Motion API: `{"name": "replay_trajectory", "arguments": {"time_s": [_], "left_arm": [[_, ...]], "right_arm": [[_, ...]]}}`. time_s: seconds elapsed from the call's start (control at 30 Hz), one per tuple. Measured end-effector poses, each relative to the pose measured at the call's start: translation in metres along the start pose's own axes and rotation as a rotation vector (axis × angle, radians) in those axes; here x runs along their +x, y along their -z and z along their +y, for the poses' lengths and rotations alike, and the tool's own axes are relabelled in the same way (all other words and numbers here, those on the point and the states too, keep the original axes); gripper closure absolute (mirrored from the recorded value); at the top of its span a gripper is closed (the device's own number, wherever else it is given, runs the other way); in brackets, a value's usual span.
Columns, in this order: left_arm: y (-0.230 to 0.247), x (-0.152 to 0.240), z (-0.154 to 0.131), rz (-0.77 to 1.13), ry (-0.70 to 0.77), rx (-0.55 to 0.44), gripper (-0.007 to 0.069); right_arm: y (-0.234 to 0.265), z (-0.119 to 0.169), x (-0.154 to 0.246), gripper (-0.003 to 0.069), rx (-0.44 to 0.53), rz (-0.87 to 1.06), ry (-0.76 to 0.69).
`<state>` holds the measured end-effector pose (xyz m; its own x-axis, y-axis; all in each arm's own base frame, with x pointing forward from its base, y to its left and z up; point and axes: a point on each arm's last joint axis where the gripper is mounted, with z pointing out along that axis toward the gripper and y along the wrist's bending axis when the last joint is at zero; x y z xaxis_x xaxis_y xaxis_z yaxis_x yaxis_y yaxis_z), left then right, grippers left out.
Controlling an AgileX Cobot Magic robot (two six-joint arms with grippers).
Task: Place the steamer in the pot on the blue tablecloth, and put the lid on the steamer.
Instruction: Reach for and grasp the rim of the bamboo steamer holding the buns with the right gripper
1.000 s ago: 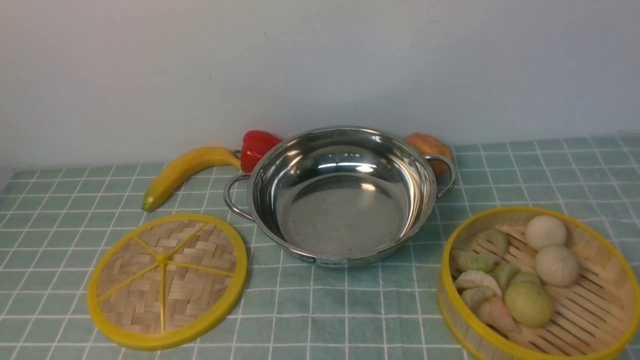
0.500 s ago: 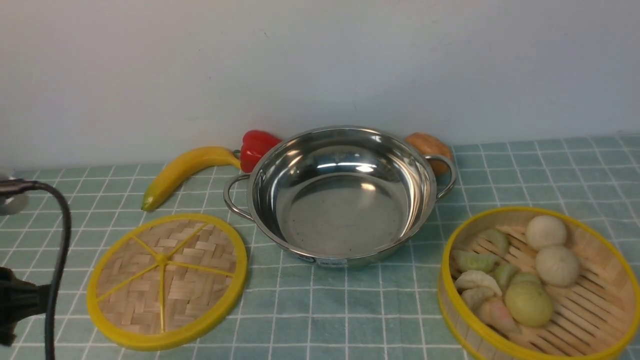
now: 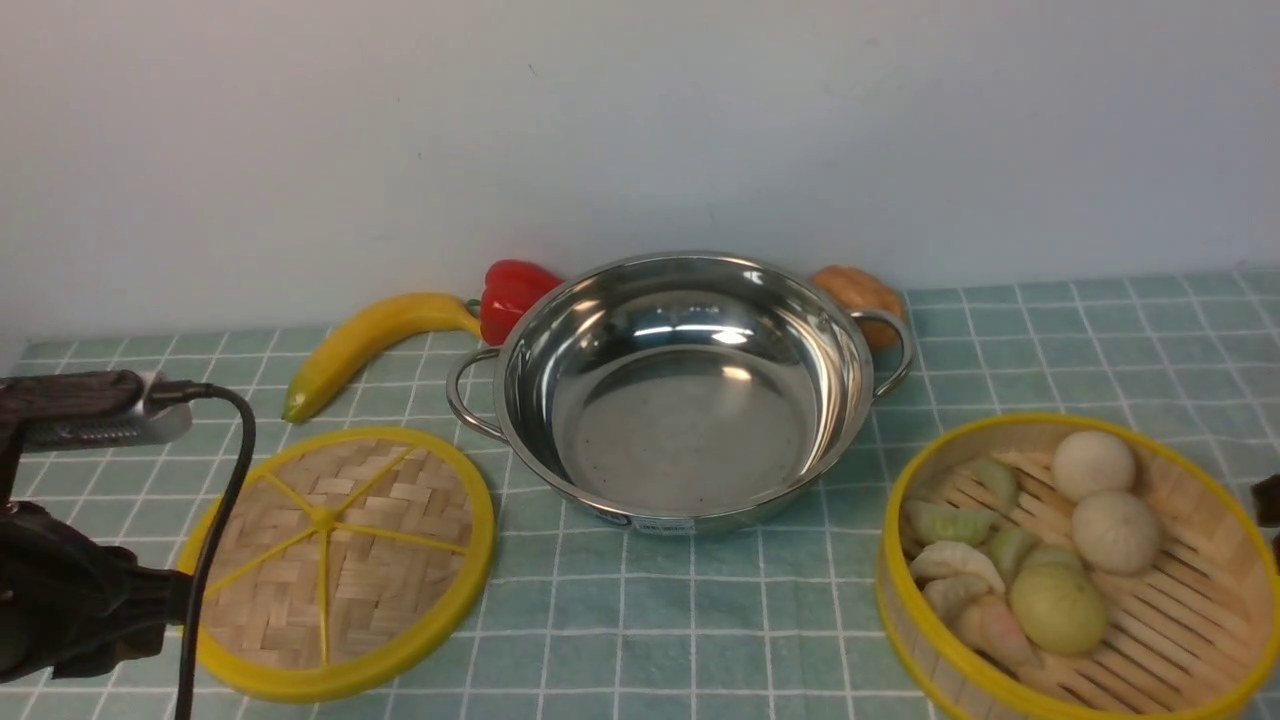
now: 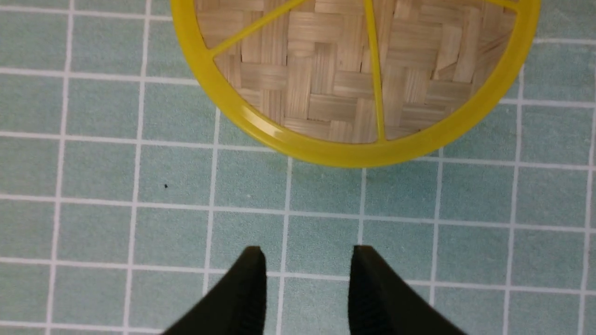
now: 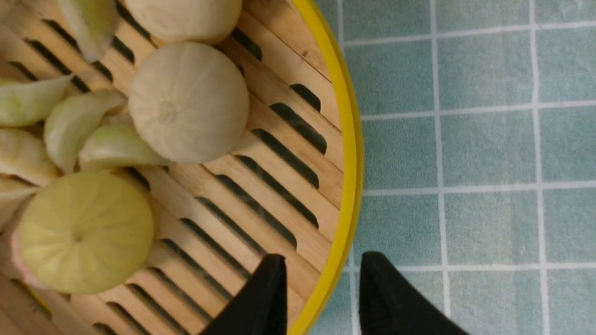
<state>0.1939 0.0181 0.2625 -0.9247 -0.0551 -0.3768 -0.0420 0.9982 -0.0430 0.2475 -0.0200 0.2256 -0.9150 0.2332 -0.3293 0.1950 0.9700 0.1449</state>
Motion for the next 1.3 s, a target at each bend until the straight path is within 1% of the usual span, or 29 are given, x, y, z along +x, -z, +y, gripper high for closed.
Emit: {"name": "replay_trajectory", "arguments": {"time_s": [0.2,0.53,0.6,0.67,0.7,0.73,0.8,0.9,1.07,1.3], "left_arm": [[-0.002,-0.001,0.000,0.004,0.004,0.006,0.0382],[-0.002,-0.001,0.000,0.000,0.003,0.006,0.0382],[-0.002,-0.001,0.000,0.000,0.003,0.006,0.0382],[-0.002,-0.001,0.000,0.000,0.003,0.006,0.0382],[-0.002,-0.001,0.000,0.000,0.003,0.006,0.0382],[-0.002,-0.001,0.000,0.000,0.003,0.006,0.0382],[-0.002,-0.001,0.000,0.000,0.003,0.006,0.0382],[-0.002,-0.001,0.000,0.000,0.002,0.006,0.0382],[-0.002,-0.001,0.000,-0.001,0.002,0.006,0.0382],[-0.002,-0.001,0.000,-0.001,0.002,0.006,0.0382]], "right_arm": [[-0.033,-0.004,-0.006,0.0419,0.012,0.049,-0.011],[-0.057,-0.007,-0.009,0.0426,0.022,0.075,-0.028],[-0.063,-0.007,-0.009,0.0454,0.024,0.088,-0.031],[-0.066,-0.008,-0.008,0.0514,0.025,0.097,-0.034],[-0.066,-0.007,-0.008,0.0519,0.024,0.098,-0.035],[-0.066,-0.007,-0.009,0.0555,0.024,0.096,-0.043],[-0.066,-0.007,-0.009,0.0582,0.025,0.100,-0.043],[-0.066,-0.008,-0.006,0.0582,0.029,0.131,-0.018],[-0.063,-0.007,-0.003,0.0582,0.027,0.178,-0.018],[-0.036,-0.005,0.008,0.0582,0.025,0.239,0.003]]}}
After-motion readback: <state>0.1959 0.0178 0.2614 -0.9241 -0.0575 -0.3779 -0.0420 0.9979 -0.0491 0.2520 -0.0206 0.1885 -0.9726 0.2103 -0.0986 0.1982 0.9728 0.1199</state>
